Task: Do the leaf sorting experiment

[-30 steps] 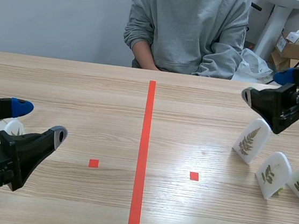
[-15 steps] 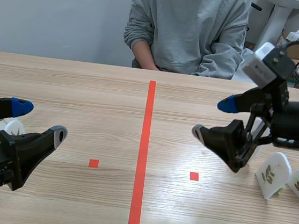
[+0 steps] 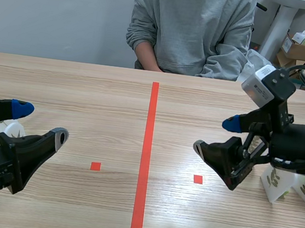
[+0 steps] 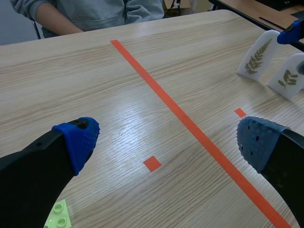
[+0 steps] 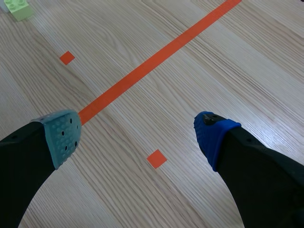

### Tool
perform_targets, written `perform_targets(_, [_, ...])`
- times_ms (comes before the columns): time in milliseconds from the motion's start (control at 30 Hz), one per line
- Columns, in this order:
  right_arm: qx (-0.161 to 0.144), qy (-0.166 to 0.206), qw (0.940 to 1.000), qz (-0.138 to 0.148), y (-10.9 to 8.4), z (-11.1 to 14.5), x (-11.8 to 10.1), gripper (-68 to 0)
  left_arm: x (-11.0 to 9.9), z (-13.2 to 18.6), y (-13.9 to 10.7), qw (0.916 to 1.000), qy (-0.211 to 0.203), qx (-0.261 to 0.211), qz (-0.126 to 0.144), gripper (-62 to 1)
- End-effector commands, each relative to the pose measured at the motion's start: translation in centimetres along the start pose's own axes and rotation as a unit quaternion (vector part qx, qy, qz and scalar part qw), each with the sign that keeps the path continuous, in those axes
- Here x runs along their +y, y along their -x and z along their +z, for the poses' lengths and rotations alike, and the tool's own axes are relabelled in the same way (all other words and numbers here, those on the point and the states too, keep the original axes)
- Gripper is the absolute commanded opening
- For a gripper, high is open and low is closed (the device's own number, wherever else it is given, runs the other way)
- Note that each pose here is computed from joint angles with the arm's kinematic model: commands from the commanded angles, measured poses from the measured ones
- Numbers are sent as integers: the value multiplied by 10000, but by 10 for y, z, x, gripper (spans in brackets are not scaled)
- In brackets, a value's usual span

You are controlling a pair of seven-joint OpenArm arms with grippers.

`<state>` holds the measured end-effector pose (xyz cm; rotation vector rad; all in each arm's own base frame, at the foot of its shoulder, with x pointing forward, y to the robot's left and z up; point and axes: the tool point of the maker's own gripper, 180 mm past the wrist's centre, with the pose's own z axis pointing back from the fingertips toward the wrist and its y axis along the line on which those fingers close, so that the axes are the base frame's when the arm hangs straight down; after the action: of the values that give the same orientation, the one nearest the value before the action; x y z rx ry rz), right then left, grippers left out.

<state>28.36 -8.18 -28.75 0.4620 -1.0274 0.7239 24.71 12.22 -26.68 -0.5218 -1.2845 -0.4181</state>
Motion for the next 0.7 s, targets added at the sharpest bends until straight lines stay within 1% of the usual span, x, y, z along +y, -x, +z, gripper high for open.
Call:
perform_targets(0, [-334, 93, 9994, -64, -19, 3, -6, -188, -1, -1, -6, 9999, 3, -149, 59, 14])
perform_targets(200, [-453, 192, 9984, -284, -21, 10, -14, -188, -1, -1, -6, 9999, 3, -149, 59, 14])
perform_targets(267, [-418, 263, 9982, -349, -16, 14, -16, -188, -1, -1, -6, 9999, 3, -149, 59, 14])
perform_targets(333, [-431, 308, 9974, -487, -11, 19, -18, -188, -1, -1, -6, 9999, 3, -149, 59, 14])
perform_targets(467, [-490, 177, 9963, -680, -3, 30, -11, -188, -1, -1, -6, 9999, 2, -152, 60, 14])
perform_targets(667, [-437, 448, 9946, -833, 10, 46, -22, -188, -1, -1, -6, 9999, 2, -152, 60, 14])
